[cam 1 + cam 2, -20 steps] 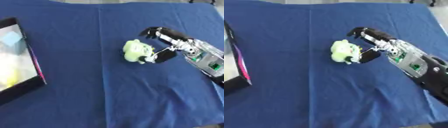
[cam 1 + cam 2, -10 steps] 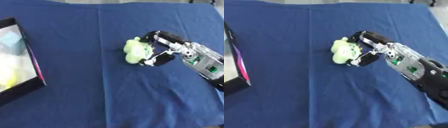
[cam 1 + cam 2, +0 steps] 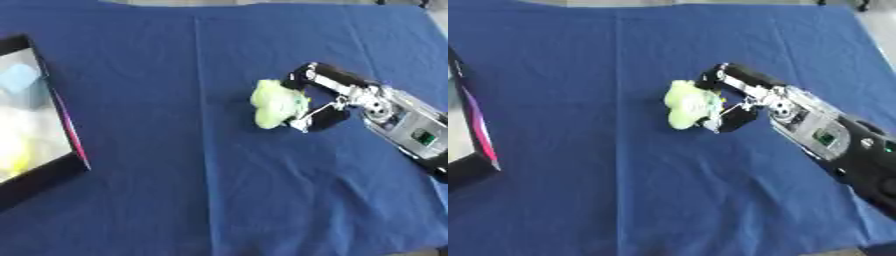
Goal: Pick up the objects with one hand, pass them to the other hand, and then place them into the box on the other side of the table.
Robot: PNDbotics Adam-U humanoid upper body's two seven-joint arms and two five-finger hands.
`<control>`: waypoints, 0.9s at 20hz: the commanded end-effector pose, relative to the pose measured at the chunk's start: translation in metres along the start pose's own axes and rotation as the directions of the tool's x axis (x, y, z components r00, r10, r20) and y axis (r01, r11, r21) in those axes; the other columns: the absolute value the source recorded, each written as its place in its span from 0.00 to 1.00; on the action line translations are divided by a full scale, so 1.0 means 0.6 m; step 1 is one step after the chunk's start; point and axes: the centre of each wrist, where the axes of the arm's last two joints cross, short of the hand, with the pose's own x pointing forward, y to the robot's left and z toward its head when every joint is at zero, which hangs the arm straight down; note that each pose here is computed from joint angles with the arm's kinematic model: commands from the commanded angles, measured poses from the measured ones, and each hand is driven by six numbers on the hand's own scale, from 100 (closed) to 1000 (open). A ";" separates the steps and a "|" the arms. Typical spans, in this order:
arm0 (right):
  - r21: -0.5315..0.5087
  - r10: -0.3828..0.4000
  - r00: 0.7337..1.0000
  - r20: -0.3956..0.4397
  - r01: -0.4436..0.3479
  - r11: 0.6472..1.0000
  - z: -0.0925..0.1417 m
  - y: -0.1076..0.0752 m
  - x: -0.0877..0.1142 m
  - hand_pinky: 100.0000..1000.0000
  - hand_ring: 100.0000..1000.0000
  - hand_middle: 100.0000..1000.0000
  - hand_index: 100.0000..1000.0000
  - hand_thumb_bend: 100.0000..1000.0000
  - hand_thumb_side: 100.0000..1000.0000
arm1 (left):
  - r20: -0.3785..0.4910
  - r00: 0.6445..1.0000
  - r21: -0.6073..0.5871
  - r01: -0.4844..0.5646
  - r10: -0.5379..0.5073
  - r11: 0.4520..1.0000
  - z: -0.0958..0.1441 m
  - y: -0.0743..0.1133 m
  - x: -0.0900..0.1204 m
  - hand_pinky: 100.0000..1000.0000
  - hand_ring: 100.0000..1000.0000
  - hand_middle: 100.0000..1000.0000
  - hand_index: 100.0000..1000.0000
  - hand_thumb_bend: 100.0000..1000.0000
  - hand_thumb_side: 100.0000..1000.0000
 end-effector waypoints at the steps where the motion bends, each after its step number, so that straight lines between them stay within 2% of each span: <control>1: -0.028 -0.014 0.999 0.033 0.015 0.999 0.001 -0.014 0.005 0.72 0.58 0.39 0.48 0.13 0.00 | 0.012 1.000 0.021 0.018 -0.018 1.000 -0.001 0.008 0.011 1.00 0.80 0.56 0.64 0.00 0.57; 8: -0.129 -0.079 0.991 0.106 0.092 0.987 0.005 -0.022 0.002 0.70 0.56 0.40 0.49 0.08 0.00 | -0.012 1.000 0.021 -0.014 0.014 1.000 0.004 0.005 0.001 1.00 0.79 0.55 0.63 0.00 0.56; 9: -0.169 -0.082 0.988 0.130 0.103 0.980 0.003 -0.027 0.004 0.69 0.55 0.40 0.49 0.06 0.00 | -0.006 1.000 0.025 -0.021 0.021 0.999 0.004 0.006 0.002 1.00 0.77 0.55 0.63 0.00 0.56; 11: -0.293 -0.096 0.975 0.200 0.153 0.944 -0.003 -0.036 0.009 0.67 0.53 0.40 0.49 0.03 0.00 | 0.017 0.999 0.041 -0.043 0.042 0.998 0.002 0.009 0.008 1.00 0.77 0.56 0.64 0.00 0.55; 13: -0.373 -0.123 0.961 0.248 0.212 0.903 -0.009 -0.037 0.015 0.66 0.52 0.40 0.49 0.01 0.00 | 0.041 0.998 0.055 -0.057 0.055 0.997 0.000 0.011 0.014 1.00 0.77 0.56 0.64 0.00 0.54; 18: -0.462 -0.193 0.932 0.306 0.323 0.826 -0.028 -0.032 0.033 0.62 0.50 0.41 0.50 0.00 0.00 | 0.095 0.994 0.093 -0.069 0.060 0.993 -0.007 0.013 0.031 1.00 0.77 0.57 0.65 0.00 0.53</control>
